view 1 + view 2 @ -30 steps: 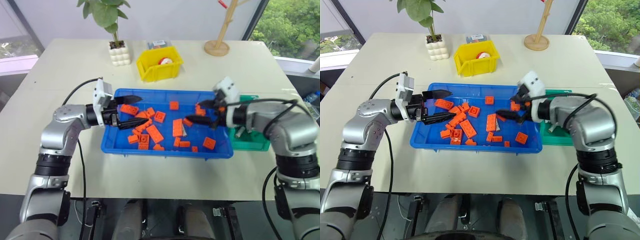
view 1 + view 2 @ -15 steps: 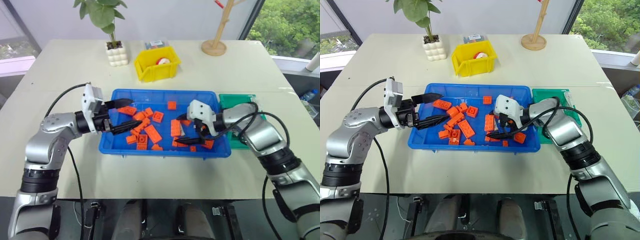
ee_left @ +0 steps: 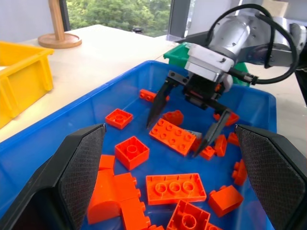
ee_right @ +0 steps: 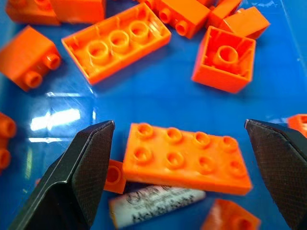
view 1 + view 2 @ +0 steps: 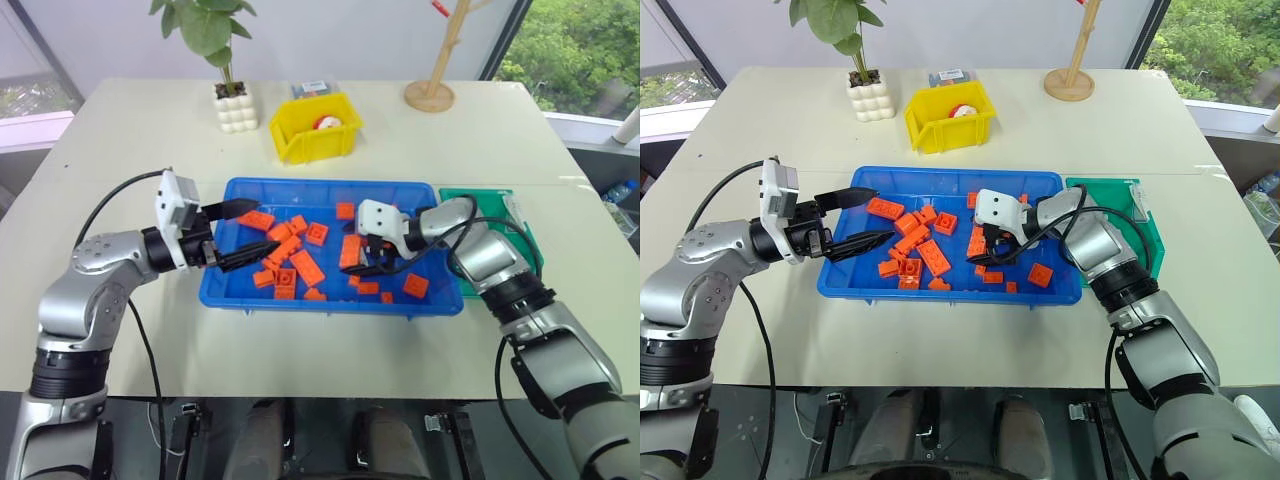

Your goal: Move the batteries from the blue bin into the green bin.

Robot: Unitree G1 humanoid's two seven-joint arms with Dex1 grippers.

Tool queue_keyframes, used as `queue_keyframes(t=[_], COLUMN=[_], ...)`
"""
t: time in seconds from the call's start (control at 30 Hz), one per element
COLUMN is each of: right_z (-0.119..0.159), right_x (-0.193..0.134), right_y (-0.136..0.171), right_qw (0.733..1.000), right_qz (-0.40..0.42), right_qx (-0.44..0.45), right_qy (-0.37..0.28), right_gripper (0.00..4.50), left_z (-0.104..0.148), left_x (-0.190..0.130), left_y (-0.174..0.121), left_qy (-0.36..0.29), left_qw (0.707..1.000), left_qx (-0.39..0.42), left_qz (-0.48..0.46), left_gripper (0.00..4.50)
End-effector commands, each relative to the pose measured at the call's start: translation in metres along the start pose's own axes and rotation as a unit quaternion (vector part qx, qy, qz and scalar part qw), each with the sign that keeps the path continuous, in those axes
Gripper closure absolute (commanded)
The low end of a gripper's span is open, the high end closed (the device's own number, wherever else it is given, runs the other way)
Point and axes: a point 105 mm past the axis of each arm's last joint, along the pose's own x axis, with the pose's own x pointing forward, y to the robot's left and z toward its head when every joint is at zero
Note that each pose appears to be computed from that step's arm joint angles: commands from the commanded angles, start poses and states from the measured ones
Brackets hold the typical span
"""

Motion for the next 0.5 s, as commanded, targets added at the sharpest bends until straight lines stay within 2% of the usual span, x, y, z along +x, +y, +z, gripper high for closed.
queue_keyframes(t=[0.03,0.13,0.4,0.5], right_z=[-0.007,-0.012,-0.013,-0.01], right_x=[-0.006,-0.005,0.005,0.007], right_y=[-0.002,-0.004,-0.003,-0.002], right_qw=[0.999,0.996,0.999,0.999], right_qz=[0.0,-0.008,-0.017,-0.015], right_qx=[-0.04,-0.065,-0.007,0.02], right_qy=[0.033,0.054,0.041,0.026], right_gripper=[0.04,0.04,0.04,0.78], left_z=[0.011,0.01,0.009,0.009], left_x=[-0.003,-0.001,0.003,0.003], left_y=[-0.002,-0.002,-0.001,0.0], left_qy=[-0.011,-0.012,-0.008,-0.009], left_qw=[1.0,1.0,1.0,1.0], left_qx=[0.017,0.016,0.024,0.024], left_qz=[0.002,0.0,-0.003,-0.002], left_gripper=[0.0,0.0,0.0,0.0])
